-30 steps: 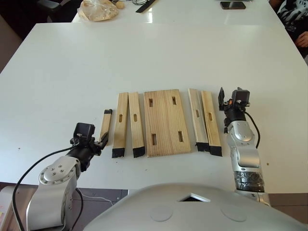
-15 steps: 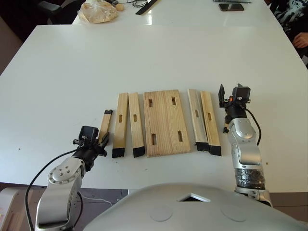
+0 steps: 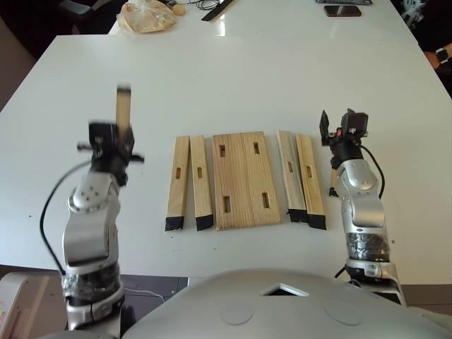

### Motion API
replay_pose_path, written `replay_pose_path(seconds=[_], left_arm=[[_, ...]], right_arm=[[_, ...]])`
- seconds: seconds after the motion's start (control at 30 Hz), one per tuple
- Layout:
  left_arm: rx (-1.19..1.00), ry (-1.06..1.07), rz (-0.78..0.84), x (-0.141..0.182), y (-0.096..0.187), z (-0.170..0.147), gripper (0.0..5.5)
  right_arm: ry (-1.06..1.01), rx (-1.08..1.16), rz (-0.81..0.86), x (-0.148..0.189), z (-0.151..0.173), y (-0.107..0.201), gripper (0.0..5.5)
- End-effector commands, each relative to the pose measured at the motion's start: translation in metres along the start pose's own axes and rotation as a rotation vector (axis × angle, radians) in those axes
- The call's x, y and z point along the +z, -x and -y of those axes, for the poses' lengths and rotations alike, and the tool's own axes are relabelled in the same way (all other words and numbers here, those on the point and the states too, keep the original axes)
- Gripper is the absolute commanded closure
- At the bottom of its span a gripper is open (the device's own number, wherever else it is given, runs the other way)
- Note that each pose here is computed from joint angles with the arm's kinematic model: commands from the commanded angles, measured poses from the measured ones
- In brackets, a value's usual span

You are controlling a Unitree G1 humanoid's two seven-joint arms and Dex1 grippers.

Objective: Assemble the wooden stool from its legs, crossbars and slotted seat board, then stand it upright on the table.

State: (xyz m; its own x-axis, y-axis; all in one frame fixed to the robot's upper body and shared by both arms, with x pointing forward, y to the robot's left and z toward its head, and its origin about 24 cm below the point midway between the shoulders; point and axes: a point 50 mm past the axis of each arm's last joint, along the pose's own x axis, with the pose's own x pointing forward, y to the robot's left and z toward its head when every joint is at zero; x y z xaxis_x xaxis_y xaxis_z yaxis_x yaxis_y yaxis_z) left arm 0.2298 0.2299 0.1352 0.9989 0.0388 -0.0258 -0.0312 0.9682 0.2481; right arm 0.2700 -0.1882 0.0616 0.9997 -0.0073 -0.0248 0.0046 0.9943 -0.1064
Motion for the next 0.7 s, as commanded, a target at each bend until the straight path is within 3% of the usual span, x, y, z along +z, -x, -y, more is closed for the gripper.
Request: replay_pose_path(seconds=[0.03,0.1,0.17,0.3,0.5,0.7], left_arm=[[-0.387,0.159,0.356,0.08,-0.007,0.043,4.18],[-0.576,0.154,0.387,0.084,0.0,0.056,4.18],[-0.704,0.106,0.348,0.07,-0.002,0.062,4.18],[-0.913,0.246,0.336,0.058,-0.001,0.076,4.18],[-1.203,0.399,0.35,0.06,0.02,0.093,4.18],[-1.291,0.496,0.4,0.075,0.027,0.089,4.18]], right_arm=[[-0.205,0.243,0.132,0.039,-0.008,-0.019,2.37],[-0.357,0.425,0.151,0.056,-0.015,-0.021,2.37],[-0.435,0.76,0.167,0.08,-0.027,-0.011,2.37],[-0.357,1.257,0.161,0.122,-0.035,0.008,2.37],[-0.428,1.546,0.194,0.165,-0.029,0.013,2.37],[-0.452,1.622,0.2,0.174,-0.03,0.016,2.37]])
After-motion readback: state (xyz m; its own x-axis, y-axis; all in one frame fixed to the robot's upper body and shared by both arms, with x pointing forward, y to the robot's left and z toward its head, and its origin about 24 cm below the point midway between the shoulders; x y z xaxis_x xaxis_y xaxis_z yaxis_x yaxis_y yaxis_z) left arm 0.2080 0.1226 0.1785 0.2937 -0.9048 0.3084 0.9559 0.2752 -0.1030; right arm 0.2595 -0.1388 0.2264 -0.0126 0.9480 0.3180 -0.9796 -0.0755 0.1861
